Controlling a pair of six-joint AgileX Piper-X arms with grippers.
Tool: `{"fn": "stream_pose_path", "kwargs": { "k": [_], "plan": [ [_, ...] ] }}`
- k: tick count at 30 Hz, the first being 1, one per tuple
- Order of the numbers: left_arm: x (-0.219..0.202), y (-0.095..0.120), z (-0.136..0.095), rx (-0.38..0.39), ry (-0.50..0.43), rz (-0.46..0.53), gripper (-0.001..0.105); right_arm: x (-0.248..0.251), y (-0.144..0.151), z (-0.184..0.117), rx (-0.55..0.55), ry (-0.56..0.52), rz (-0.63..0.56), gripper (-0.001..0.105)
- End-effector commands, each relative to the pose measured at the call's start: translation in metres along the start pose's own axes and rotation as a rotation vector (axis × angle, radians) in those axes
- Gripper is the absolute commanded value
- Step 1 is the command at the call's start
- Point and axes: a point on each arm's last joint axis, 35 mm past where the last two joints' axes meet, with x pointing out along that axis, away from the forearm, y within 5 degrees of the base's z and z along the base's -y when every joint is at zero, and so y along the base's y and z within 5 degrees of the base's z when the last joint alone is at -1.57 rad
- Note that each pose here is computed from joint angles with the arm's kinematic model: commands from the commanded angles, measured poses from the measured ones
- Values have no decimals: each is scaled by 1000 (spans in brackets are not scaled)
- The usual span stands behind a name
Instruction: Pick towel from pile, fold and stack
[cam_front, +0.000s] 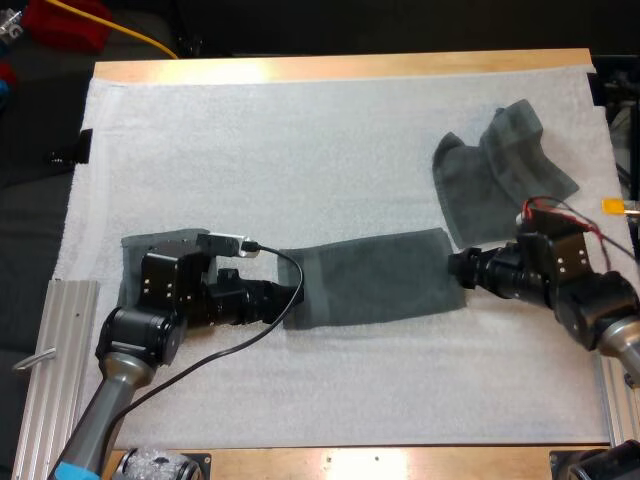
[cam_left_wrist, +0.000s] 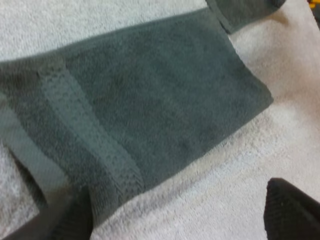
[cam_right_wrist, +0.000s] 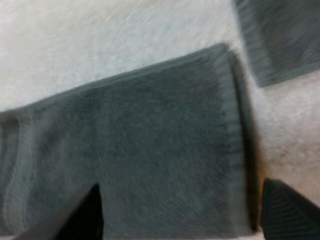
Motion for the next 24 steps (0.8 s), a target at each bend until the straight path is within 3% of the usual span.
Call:
{"fn": "stream_pose_path", "kwargs": {
  "k": [1, 13, 24],
  "plan": [
    [-3, -1, -1, 1, 3, -2, 69, -8, -6, 4, -22, 7, -34, 64],
    [-3, 1, -6, -24, 40, 15, 69, -6, -62, 7, 6, 92, 9, 64],
    [-4, 2, -10, -49, 69, 28, 69, 52, -83, 1, 31, 171, 224, 64]
  ]
}}
